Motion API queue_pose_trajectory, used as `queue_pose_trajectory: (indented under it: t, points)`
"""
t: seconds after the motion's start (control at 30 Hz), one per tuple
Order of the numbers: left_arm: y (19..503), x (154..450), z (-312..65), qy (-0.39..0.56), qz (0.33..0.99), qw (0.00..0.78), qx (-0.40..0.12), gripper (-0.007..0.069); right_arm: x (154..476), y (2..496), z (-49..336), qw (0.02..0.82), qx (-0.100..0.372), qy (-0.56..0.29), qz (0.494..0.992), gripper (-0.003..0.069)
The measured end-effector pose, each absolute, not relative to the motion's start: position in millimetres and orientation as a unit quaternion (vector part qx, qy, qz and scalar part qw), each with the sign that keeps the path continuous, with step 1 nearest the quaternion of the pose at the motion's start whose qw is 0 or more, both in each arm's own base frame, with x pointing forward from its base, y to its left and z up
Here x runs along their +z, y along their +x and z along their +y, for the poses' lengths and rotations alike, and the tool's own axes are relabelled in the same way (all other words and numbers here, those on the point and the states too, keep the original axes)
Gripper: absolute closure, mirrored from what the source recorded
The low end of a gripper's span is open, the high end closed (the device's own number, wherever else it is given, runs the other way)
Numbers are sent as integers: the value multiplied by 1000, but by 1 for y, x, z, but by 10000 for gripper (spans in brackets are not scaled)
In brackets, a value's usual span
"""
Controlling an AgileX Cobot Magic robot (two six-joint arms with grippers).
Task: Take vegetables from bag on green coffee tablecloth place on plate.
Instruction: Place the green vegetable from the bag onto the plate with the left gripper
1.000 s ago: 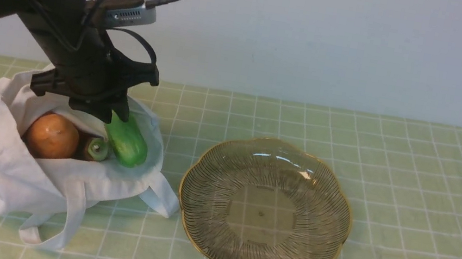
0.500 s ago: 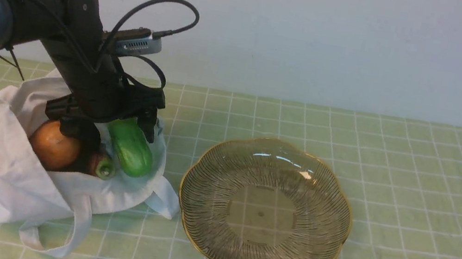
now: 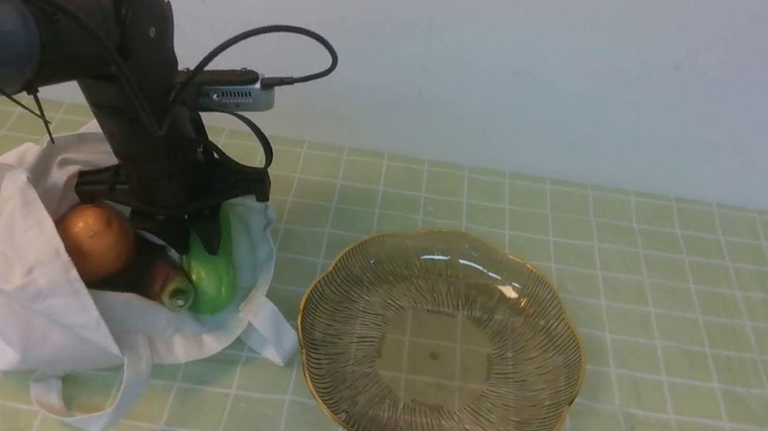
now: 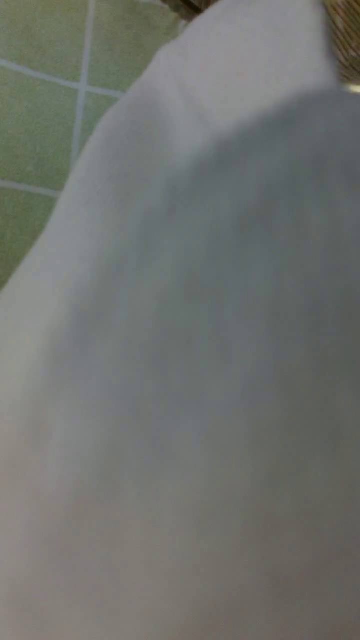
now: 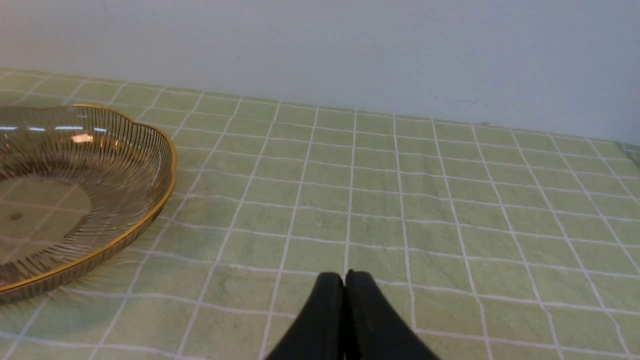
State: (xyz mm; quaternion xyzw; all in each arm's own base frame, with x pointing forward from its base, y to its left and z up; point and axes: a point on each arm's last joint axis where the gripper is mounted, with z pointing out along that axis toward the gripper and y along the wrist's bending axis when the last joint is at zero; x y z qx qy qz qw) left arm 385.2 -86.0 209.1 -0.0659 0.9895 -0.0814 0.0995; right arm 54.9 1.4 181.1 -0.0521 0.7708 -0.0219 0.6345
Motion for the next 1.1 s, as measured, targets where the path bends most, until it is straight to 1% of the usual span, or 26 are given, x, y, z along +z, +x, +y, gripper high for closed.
queue_pose_trajectory:
  t: [0.1,0.3,0.4,0.57,0.7,0.77,0.8,0.87,0.9,0.97,1.1]
  points:
    - [382,213,-86,-43,991,95,-80,458,181,55,1,635,-22,-52,771,673]
    - [375,235,-85,-4,989,119,-85,458,181,55,1,635,-22,-52,771,673]
    - [375,236,-86,18,989,122,-85,459,181,55,1,635,-22,-52,771,673]
    - [374,235,-88,28,988,114,-97,459,181,55,1,635,-22,-52,771,673]
    - [367,237,-94,50,987,85,-128,459,181,55,1,635,-22,-52,771,673]
    - [362,244,-96,60,984,80,-147,459,181,55,1,635,-22,-52,771,673]
    - [362,245,-97,61,984,80,-149,459,181,55,1,635,-22,-52,771,673]
    - [353,261,-102,80,977,88,-177,459,181,55,1,635,-22,-52,771,673]
    - [352,264,-102,82,976,90,-179,459,181,55,1,635,-22,-52,771,673]
    - [343,275,-113,114,970,96,-193,459,181,55,1,635,-22,-52,771,673]
    - [331,280,-144,174,956,102,-212,459,181,55,1,635,-22,-52,771,673]
